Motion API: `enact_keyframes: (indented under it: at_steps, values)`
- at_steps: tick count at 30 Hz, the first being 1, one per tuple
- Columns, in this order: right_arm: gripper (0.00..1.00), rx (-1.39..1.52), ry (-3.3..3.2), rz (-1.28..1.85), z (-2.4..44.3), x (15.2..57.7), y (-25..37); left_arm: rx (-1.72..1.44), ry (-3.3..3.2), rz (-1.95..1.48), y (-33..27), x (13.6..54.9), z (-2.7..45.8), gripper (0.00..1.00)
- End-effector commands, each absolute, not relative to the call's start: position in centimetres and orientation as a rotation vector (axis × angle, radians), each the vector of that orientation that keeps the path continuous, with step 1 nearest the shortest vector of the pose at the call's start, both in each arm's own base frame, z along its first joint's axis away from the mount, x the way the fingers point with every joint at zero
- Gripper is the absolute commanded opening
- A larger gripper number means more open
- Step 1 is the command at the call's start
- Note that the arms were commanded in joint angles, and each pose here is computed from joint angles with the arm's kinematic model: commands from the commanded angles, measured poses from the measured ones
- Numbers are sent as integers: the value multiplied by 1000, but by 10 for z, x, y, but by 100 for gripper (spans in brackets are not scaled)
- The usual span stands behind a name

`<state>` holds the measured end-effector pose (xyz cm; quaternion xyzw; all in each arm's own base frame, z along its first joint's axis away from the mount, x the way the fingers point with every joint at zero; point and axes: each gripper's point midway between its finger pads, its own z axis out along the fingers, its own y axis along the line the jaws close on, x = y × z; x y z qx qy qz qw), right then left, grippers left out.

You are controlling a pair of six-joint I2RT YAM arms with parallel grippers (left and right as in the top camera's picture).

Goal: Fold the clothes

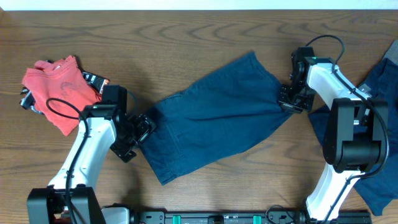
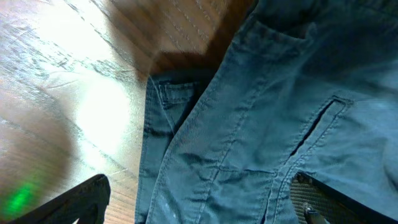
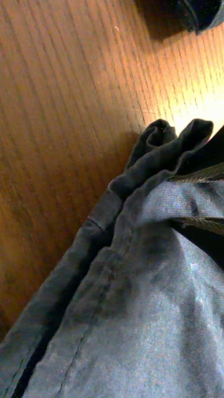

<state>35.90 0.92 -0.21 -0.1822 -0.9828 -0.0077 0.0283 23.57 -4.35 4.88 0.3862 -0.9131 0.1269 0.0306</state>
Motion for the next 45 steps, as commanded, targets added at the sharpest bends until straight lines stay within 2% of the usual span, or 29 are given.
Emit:
enact_keyframes:
  at_steps: [1, 7, 10, 11, 12, 13, 14, 15, 20, 24, 29, 32, 36, 45]
  values:
    - [19, -602, -3031, 8, 1, 356, 0, 1167, -2768, 377, -52, 220, 35, 95]
    - [18, -602, -3031, 7, 1, 356, 0, 1102, -2766, 485, -77, 206, 6, 95]
    - [18, -602, -3030, 6, 1, 356, 0, 1055, -2802, 585, -91, 208, -5, 91]
    - [18, -602, -3030, 2, 1, 356, 0, 1048, -2812, 592, -92, 208, -8, 82]
    - [18, -602, -3030, 2, 1, 356, 0, 1039, -2825, 603, -94, 209, -10, 66]
    - [18, -602, -3029, 2, 1, 356, 0, 1035, -2832, 605, -94, 209, -11, 45]
    - [18, -602, -3030, -1, 1, 356, 1, 1032, -2841, 614, -94, 212, -10, 19]
    - [18, -595, -3030, -6, 1, 356, 1, 1022, -2861, 630, -94, 216, -9, 6]
    - [17, -467, -3075, -89, 10, 363, 9, 895, -2979, 681, -85, 246, 14, 6]
    - [19, -386, -3205, -144, 54, 387, 12, 778, -3063, 671, -73, 272, 57, 6]
    - [28, -11, -3389, -576, 129, 417, 61, 687, -3119, 677, -70, 290, 103, 6]
    - [29, 124, -3384, -784, 149, 416, 94, 679, -3123, 702, -73, 295, 123, 6]
    - [28, 270, -3300, -835, 136, 400, 137, 659, -3132, 783, -80, 303, 146, 6]
    - [27, 576, -3147, -862, 67, 358, 242, 602, -3113, 1004, -98, 315, 172, 6]
